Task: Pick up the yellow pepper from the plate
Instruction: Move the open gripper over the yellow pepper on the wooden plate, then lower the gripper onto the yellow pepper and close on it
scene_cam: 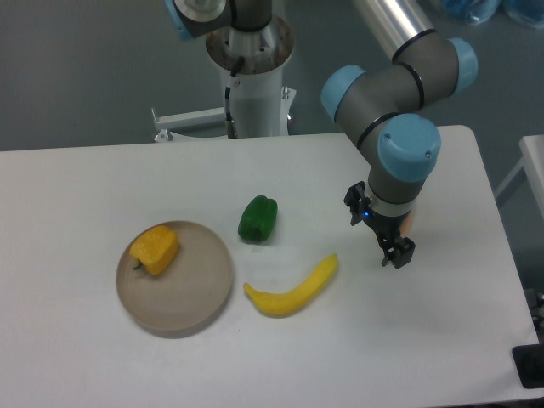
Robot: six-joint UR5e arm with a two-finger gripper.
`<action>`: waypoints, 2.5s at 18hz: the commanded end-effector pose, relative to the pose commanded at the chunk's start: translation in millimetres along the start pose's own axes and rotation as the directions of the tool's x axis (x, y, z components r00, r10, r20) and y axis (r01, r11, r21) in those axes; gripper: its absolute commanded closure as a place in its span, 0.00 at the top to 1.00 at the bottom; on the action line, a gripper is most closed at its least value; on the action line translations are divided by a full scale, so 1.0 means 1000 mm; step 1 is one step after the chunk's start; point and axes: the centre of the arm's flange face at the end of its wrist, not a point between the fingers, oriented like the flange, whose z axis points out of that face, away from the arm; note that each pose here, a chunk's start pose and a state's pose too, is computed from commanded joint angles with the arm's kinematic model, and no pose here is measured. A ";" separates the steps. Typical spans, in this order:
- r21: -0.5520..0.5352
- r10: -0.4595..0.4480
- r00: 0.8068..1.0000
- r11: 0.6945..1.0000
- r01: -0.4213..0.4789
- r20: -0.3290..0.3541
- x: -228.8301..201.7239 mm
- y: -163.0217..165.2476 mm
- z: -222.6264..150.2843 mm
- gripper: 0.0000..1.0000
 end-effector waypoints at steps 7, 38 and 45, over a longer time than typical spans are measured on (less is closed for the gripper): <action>0.016 -0.040 0.999 0.999 0.040 0.003 0.003 -0.009 -0.004 1.00; 0.075 -0.525 0.843 0.842 0.535 -0.118 0.228 -0.324 0.069 1.00; 0.116 -0.503 0.861 0.854 0.508 -0.071 0.216 -0.330 0.084 0.68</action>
